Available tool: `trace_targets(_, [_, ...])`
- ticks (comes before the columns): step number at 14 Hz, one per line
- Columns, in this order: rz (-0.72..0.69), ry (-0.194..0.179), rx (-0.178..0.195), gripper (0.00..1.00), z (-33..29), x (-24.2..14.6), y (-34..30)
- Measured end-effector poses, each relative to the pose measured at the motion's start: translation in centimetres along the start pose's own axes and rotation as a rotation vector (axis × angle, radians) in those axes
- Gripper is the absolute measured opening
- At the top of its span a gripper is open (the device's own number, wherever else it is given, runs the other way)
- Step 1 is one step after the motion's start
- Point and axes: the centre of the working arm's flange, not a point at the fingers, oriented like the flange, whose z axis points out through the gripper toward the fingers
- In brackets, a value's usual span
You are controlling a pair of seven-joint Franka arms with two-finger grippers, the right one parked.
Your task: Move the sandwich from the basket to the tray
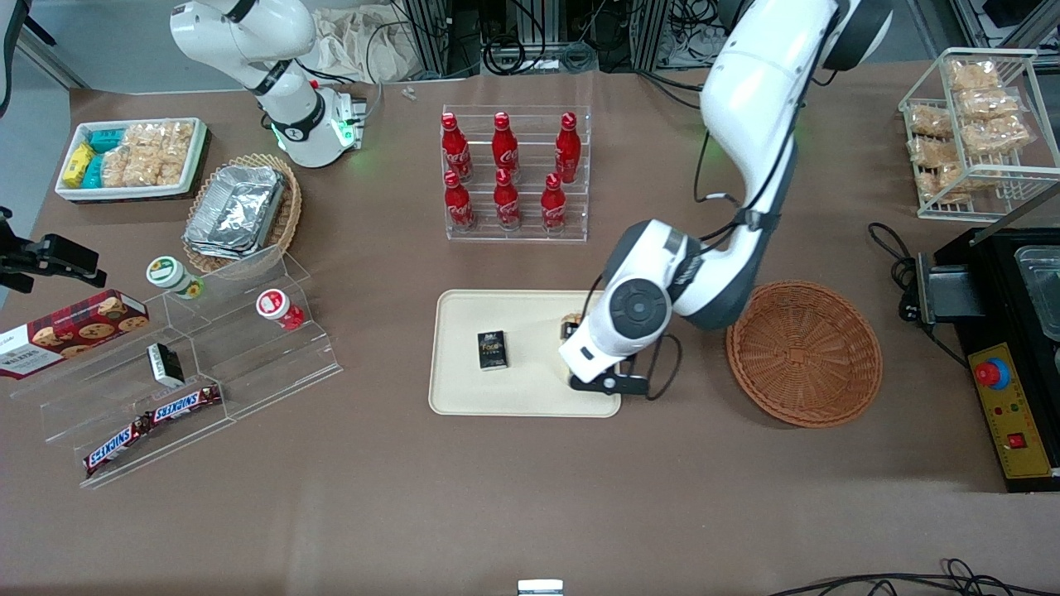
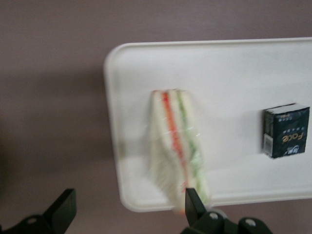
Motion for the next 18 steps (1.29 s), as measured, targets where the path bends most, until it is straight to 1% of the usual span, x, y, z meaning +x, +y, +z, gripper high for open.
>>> trace_targets(2, [-0.043,-0.002,0.026,1.00,-5.9,-0.2,-4.5])
trace_targets(4, [-0.044,-0.003,0.035,1.00,-11.3,-1.4,-8.4])
trace_targets(5, [-0.032,0.008,0.037,1.00,-13.5,-2.1,-10.4])
trace_targets(7, [-0.002,0.035,0.053,1.00,-17.1,-3.7,-15.2])
trace_targets(8, [0.013,0.041,0.062,1.00,-18.5,-4.6,-17.7])
trace_targets(10, [0.015,0.048,0.060,1.00,-20.5,-5.7,-21.4])
trace_targets(12, [0.015,0.058,0.057,1.00,-21.6,-6.0,-23.9])
trace_targets(16, [0.098,0.072,0.059,1.00,-23.9,-6.5,-31.3])
trace_targets(18, [0.100,0.086,0.060,1.00,-24.8,-6.7,-33.2])
